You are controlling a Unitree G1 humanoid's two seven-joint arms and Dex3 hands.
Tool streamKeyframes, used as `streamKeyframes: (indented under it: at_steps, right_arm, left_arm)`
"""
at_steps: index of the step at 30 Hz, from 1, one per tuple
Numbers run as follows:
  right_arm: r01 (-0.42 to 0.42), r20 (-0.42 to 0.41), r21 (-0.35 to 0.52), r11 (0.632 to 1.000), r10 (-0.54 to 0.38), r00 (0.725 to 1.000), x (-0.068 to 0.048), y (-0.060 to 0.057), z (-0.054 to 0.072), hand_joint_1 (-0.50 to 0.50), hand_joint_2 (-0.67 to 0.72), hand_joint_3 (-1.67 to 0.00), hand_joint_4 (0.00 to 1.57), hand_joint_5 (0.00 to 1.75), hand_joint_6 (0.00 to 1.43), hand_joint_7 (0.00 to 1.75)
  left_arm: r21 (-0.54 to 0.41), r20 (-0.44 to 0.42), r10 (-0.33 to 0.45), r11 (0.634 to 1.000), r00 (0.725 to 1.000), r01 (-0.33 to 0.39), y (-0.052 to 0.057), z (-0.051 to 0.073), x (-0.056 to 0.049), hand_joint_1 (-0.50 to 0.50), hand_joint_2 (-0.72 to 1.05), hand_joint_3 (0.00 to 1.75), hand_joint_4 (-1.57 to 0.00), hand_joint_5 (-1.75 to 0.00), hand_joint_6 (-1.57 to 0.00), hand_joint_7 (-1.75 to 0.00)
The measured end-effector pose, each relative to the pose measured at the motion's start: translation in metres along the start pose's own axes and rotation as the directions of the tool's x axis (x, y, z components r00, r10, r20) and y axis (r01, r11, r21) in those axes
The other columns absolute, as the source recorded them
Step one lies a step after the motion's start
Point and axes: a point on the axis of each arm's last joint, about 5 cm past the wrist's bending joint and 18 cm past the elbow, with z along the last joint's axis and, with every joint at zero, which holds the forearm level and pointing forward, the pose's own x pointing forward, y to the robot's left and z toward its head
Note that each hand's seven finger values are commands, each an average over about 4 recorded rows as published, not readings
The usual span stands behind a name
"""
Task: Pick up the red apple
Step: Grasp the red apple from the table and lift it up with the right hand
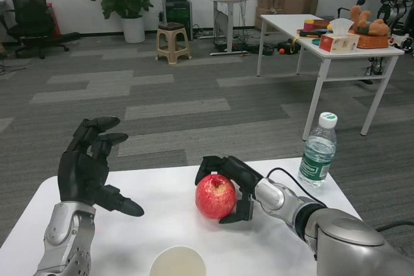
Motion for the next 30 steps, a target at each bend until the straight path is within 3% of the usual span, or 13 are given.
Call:
streamKeyframes:
  at_steps: [10,17,23,30]
  right_arm:
    - [0.016,0.107,0.160,0.987,-0.033,0.994,-0.022,0.008,-0.002,-0.25,-0.48,-1.51,0.87,1.65,1.10,1.61]
    - [0.023,0.165,0.156,0.987,-0.049,0.985,-0.041,0.007,0.000,-0.25,-0.48,-1.51,0.86,1.65,1.11,1.64]
    - [0.123,0.179,0.141,0.982,-0.148,0.973,-0.063,-0.008,0.000,-0.25,-0.48,-1.51,0.86,1.65,1.11,1.66]
    - [0.277,0.223,0.147,0.949,-0.305,0.926,-0.077,-0.031,0.007,-0.25,-0.48,-1.51,0.86,1.65,1.11,1.68]
  left_arm:
    - [-0.002,0.006,0.011,1.000,1.000,-0.011,0.001,0.000,-0.003,-0.48,-0.37,0.09,0.00,-1.54,-0.42,-1.05]
    - [-0.009,0.007,0.024,1.000,1.000,-0.024,0.003,0.000,-0.005,-0.48,-0.37,0.09,0.00,-1.54,-0.42,-1.05]
    - [-0.008,0.007,0.034,0.999,0.999,-0.034,0.005,0.000,-0.008,-0.48,-0.37,0.02,0.00,-1.54,-0.42,-1.05]
    - [-0.009,0.009,0.032,0.999,0.999,-0.032,0.004,0.000,-0.008,-0.48,-0.37,0.09,0.00,-1.54,-0.42,-1.05]
